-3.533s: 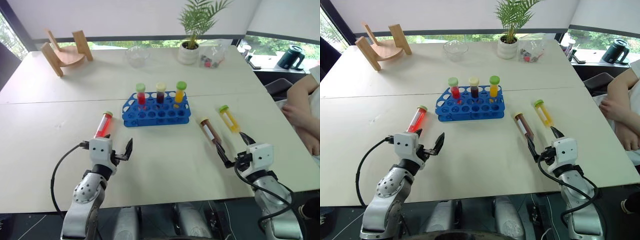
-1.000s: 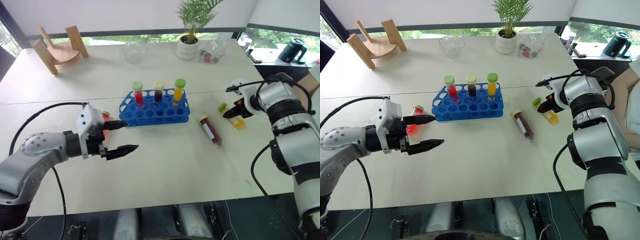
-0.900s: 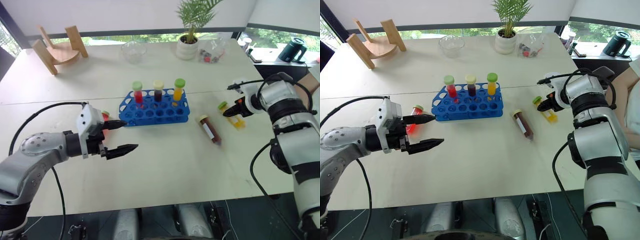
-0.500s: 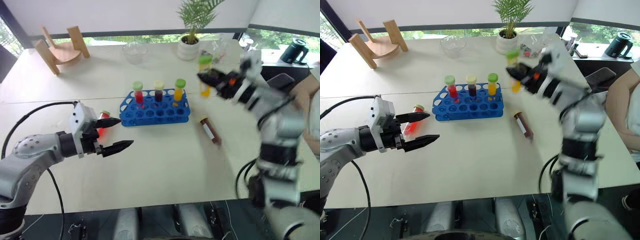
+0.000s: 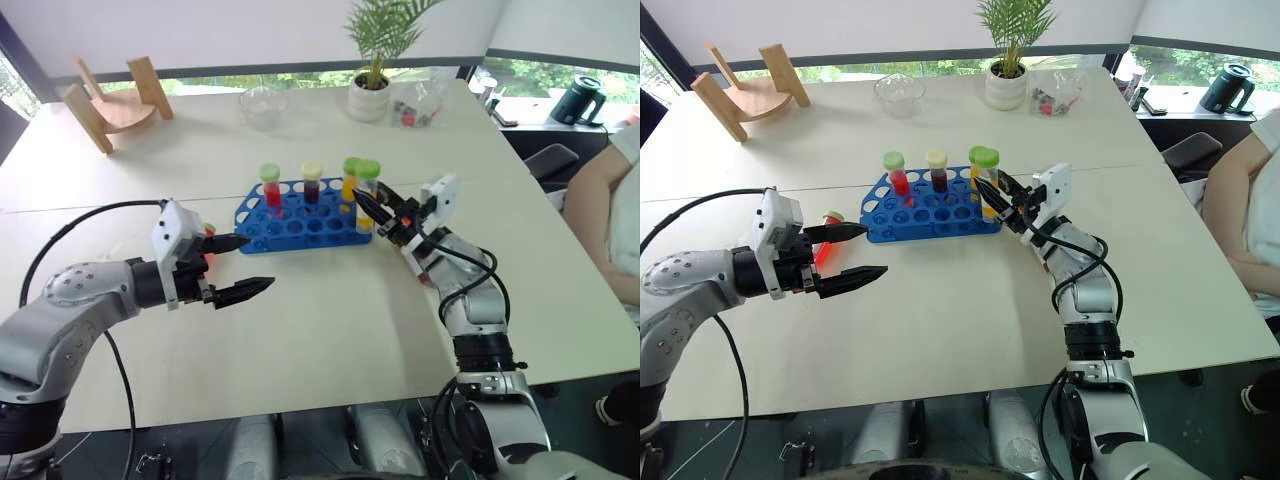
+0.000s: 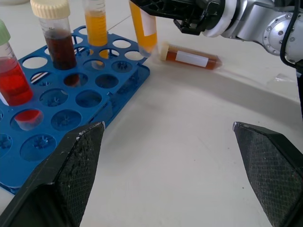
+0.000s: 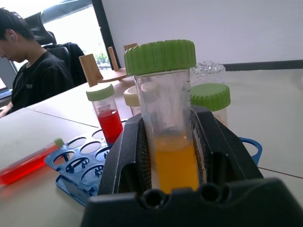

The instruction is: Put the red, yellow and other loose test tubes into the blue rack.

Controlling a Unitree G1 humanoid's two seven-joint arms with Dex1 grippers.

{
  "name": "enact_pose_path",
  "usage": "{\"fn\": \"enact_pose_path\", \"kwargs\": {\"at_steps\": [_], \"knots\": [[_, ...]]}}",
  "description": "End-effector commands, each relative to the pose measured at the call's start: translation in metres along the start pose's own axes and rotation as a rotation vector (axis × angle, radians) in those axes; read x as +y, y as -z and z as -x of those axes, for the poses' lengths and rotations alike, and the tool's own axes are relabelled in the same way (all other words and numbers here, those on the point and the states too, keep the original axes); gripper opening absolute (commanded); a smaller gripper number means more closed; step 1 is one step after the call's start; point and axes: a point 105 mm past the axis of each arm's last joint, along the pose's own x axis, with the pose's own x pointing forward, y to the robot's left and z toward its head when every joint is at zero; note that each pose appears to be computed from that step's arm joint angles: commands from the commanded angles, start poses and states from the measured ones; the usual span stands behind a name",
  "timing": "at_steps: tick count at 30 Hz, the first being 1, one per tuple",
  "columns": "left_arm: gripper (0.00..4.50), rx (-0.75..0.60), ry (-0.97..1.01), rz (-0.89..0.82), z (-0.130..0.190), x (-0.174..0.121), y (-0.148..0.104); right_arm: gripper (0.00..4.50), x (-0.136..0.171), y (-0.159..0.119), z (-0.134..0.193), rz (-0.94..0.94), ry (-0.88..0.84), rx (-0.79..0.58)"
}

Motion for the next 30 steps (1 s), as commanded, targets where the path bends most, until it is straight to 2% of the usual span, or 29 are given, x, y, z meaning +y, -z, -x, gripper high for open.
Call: {"fn": "enact_pose_path", "kwargs": {"at_steps": [1, 13, 24, 25, 26, 30], "knots": [[4.5, -0.015, -0.005, -0.029, 0.003, -0.004, -0.006, 0.81, 0.003, -0.01, -0.009, 0.03, -0.016, -0.051], [4.5, -0.016, -0.018, -0.02, 0.002, -0.01, -0.002, 0.81, 0.004, 0.002, -0.023, 0.021, -0.031, -0.035], [4.5, -0.021, -0.02, -0.016, -0.001, -0.013, -0.001, 0.81, 0.004, 0.019, -0.02, 0.009, -0.03, 0.006], [4.5, -0.022, -0.019, -0.015, -0.001, -0.013, -0.001, 1.84, 0.004, 0.021, -0.019, 0.004, -0.032, 0.019], [4.5, -0.023, -0.018, -0.014, -0.002, -0.014, 0.0, 2.21, 0.004, 0.022, -0.016, 0.007, -0.033, 0.028], [4.5, -0.028, -0.014, -0.015, -0.004, -0.015, 0.0, 4.36, -0.005, 0.019, 0.004, 0.083, -0.014, 0.13]]}}
